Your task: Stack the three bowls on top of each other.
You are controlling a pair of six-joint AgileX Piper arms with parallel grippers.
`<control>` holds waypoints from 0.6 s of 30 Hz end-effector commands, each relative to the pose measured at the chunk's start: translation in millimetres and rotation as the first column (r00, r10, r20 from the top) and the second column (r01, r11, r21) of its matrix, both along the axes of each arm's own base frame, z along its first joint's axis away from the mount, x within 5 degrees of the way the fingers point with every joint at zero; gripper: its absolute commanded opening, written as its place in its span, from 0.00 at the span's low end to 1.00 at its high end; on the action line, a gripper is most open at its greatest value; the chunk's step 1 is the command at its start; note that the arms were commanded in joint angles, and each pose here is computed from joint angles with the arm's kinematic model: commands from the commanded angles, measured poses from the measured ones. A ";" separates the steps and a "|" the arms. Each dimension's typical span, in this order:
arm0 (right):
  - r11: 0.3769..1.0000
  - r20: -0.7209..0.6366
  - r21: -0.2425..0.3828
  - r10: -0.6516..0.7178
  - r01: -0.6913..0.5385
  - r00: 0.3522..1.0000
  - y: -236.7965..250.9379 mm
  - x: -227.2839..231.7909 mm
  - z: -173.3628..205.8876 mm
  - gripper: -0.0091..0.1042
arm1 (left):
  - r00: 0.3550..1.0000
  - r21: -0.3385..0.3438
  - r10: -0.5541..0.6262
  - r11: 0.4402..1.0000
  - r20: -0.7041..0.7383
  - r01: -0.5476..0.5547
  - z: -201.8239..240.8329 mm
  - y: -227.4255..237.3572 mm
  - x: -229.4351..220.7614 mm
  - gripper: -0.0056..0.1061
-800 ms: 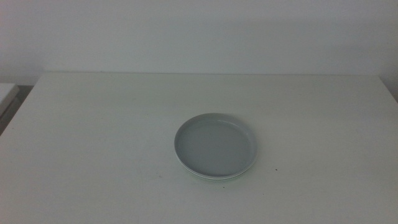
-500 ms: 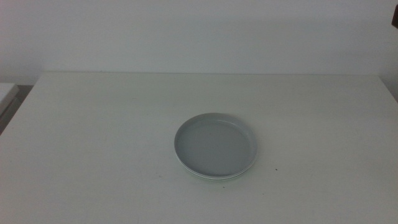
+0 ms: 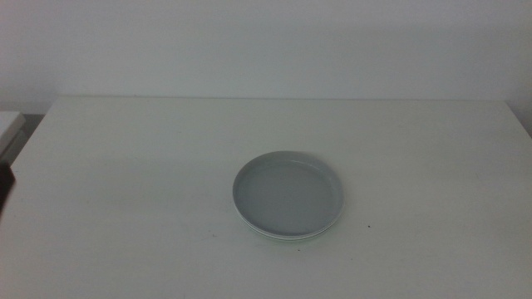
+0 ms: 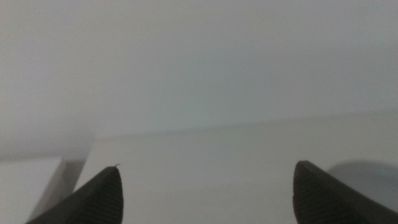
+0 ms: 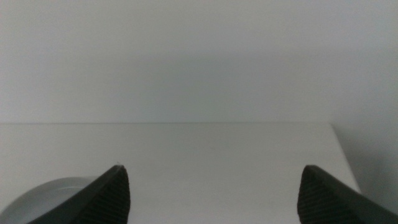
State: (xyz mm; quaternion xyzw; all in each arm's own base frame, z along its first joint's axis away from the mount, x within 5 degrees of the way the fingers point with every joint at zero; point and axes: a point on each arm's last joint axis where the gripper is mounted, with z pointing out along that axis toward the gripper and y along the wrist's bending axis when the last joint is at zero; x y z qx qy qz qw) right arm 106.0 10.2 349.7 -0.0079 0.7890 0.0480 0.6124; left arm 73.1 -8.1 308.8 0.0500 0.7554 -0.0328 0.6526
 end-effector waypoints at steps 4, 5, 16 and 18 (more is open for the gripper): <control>0.998 0.023 -0.031 -0.048 0.049 0.999 -7.7 -21.6 -27.9 0.89 | 1.000 -0.026 -0.007 1.000 -0.012 0.006 -41.3 1.0 -13.6 0.89; 0.998 0.027 -0.042 -0.050 0.051 0.998 -8.5 -25.8 -33.9 0.89 | 1.000 -0.040 -0.010 0.999 -0.013 0.009 -49.3 0.8 -15.9 0.89; 0.998 0.119 -0.051 -0.038 0.044 0.992 -10.2 -53.0 -108.8 0.89 | 0.999 -0.047 -0.010 0.999 -0.031 0.008 -101.2 1.5 -22.3 0.89; 0.998 0.121 -0.051 -0.038 0.045 0.992 -10.5 -56.0 -122.9 0.89 | 0.999 -0.044 -0.009 0.999 -0.040 0.008 -105.2 1.5 -21.7 0.89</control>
